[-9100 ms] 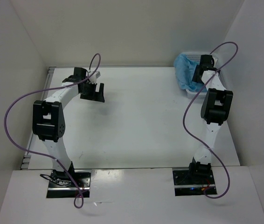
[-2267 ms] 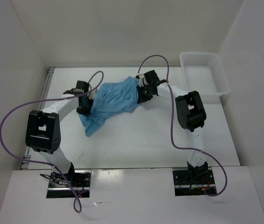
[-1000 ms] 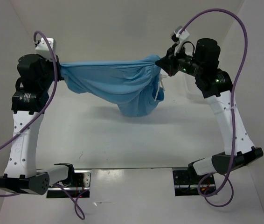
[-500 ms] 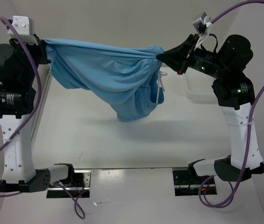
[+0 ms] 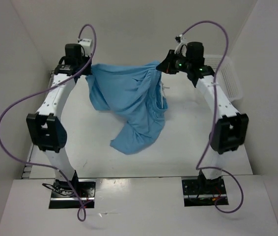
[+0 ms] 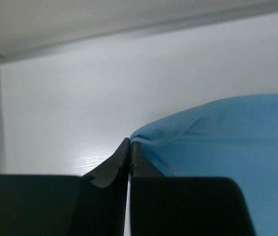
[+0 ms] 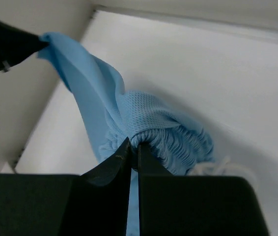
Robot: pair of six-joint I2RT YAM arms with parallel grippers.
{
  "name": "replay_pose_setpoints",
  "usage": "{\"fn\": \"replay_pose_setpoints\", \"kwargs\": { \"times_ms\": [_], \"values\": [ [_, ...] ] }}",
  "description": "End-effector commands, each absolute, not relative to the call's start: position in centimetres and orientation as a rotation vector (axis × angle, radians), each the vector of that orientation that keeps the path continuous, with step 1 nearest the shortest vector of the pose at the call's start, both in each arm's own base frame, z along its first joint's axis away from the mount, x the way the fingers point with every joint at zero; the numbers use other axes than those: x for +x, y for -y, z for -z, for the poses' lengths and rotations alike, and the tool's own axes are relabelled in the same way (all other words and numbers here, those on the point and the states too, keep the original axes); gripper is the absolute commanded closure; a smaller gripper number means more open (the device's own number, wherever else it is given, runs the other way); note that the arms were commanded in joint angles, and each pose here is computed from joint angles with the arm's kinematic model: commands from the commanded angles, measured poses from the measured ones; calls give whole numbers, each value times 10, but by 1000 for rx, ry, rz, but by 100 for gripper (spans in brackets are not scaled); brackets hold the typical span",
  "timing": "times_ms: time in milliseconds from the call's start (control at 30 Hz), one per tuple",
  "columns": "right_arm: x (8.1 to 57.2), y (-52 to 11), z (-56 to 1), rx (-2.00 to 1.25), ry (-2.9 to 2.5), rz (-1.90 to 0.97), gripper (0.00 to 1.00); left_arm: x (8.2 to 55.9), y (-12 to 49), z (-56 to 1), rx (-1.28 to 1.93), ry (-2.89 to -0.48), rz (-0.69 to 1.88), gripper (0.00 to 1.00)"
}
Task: Fold and stack the shorts
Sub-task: Flatten the shorts out
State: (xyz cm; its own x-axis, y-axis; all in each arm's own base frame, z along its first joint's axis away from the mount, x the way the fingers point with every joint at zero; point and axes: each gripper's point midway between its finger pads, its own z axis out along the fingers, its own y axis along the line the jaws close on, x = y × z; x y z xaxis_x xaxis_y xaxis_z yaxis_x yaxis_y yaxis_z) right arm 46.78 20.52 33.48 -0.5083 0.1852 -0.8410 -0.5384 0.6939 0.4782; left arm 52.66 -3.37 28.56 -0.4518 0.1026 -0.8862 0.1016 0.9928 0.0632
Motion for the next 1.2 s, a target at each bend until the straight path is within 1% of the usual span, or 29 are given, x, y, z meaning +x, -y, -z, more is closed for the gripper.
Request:
{"fn": "replay_pose_setpoints", "kwargs": {
  "times_ms": [0, 33, 100, 133, 167, 200, 233, 267, 300, 367, 400, 433, 467, 500, 533, 667, 733, 767, 800, 867, 933, 1033, 1100, 1133, 1167],
  "values": [
    [534, -184, -314, -128, -1879, -771, 91, 558, 30, -277, 129, -2020, -29, 100],
    [561, -181, -292, -82, -1905, -721, 89, 569, 31, -251, 133, -2064, -29, 100],
    [587, -173, -273, -13, -1925, -655, 63, 581, 32, -237, 134, -2076, -29, 99],
    [601, -171, -260, 6, -1934, -632, 46, 587, 37, -221, 140, -2102, -36, 86],
    [607, -167, -256, 15, -1932, -594, 28, 592, 42, -223, 144, -2086, -39, 72],
    [608, -165, -256, 8, -1930, -573, 24, 592, 42, -223, 144, -2086, -39, 45],
    [608, -163, -255, -20, -1927, -554, 20, 592, 47, -223, 153, -2085, -33, 24],
    [605, -161, -258, -25, -1926, -535, 18, 585, 52, -219, 166, -2109, -29, 11],
    [600, -158, -254, -32, -1940, -514, 18, 578, 51, -232, 164, -2089, -28, 8],
    [588, -143, -238, -54, -1983, -417, 18, 554, 74, -228, 223, -2133, 20, 6],
    [583, -138, -231, -67, -1998, -378, 20, 534, 81, -223, 250, -2166, 44, 6],
    [572, -131, -202, -80, -2067, -334, 20, 518, 93, -214, 294, -2203, 100, 7],
    [567, -121, -198, -94, -2073, -262, 22, 494, 108, -197, 349, -2279, 145, 9],
    [558, -115, -171, -93, -2133, -227, 23, 465, 117, -171, 395, -2366, 188, 12],
    [554, -110, -166, -92, -2146, -200, 23, 440, 133, -151, 459, -2435, 206, 13],
    [542, -104, -132, -105, -2218, -159, 23, 369, 164, -86, 629, -2609, 272, 14],
    [542, -102, -122, -99, -2232, -145, 21, 357, 172, -75, 673, -2627, 290, 14],
    [542, -102, -117, -100, -2243, -144, 20, 352, 175, -66, 690, -2640, 291, 11],
    [541, -99, -113, -104, -2251, -124, 20, 347, 176, -57, 706, -2656, 275, 11],
    [538, -99, -103, -105, -2272, -121, 18, 349, 174, -42, 706, -2677, 255, 9],
    [532, -101, -93, -130, -2295, -142, 18, 348, 174, -38, 708, -2687, 254, 9],
    [522, -111, -79, -163, -2330, -211, 18, 341, 185, -30, 739, -2708, 328, 9],
    [515, -112, -69, -170, -2356, -223, 18, 333, 189, -21, 761, -2740, 356, 13],
    [514, -114, -64, -176, -2367, -237, 18, 331, 192, -21, 774, -2738, 358, 22],
    [511, -113, -60, -176, -2376, -236, 21, 327, 190, -15, 777, -2756, 355, 28]
  ]
}}
